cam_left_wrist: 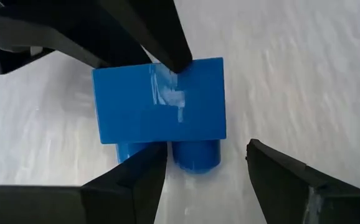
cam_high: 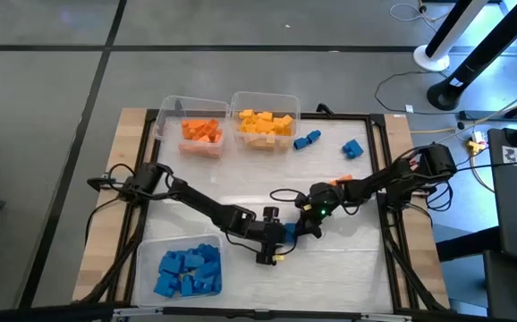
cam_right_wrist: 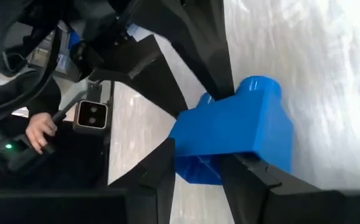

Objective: Sort blocks
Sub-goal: Put the blue game piece into the bottom transparent bin

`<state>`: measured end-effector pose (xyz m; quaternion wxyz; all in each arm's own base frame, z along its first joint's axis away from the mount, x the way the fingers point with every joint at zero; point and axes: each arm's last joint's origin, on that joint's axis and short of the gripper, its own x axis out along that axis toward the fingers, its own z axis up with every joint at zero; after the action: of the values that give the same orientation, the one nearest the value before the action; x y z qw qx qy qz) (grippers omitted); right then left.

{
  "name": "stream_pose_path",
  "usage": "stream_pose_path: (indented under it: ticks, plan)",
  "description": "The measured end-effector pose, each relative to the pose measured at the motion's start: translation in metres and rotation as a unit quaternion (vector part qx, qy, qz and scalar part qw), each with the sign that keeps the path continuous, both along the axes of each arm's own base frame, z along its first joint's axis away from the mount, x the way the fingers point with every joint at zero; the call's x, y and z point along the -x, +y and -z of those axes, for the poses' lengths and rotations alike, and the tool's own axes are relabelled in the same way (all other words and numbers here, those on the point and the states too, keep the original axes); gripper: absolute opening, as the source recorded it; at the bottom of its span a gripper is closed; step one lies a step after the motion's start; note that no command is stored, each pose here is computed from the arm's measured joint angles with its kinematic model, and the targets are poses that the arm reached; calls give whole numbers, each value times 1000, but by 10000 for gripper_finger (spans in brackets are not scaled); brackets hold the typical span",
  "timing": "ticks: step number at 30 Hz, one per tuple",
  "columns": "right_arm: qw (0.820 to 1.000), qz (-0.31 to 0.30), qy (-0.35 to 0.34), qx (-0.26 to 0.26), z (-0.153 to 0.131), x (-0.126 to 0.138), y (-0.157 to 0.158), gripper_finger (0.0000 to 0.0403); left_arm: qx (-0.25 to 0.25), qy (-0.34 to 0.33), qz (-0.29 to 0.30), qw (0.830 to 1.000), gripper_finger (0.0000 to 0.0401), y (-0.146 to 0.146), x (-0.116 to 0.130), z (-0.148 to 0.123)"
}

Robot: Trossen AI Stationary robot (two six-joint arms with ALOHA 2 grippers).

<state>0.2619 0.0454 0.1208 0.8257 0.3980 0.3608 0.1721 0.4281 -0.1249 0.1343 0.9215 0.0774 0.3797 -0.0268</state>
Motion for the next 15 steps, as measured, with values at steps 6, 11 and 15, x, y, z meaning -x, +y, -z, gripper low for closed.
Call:
stream_pose_path:
  ticks: [6, 11, 15]
  plan:
    - [1000, 24, -11, 13, -7, -9, 0, 121, 0, 5, -2, 1000, 208, 1, 1, 1]
    - [999, 33, 10, 23, -10, -13, 0, 121, -1, 6, -4, 1000, 208, 1, 1, 1]
    - [998, 39, 29, 30, -10, -14, 0, 121, -1, 4, -4, 1000, 208, 1, 1, 1]
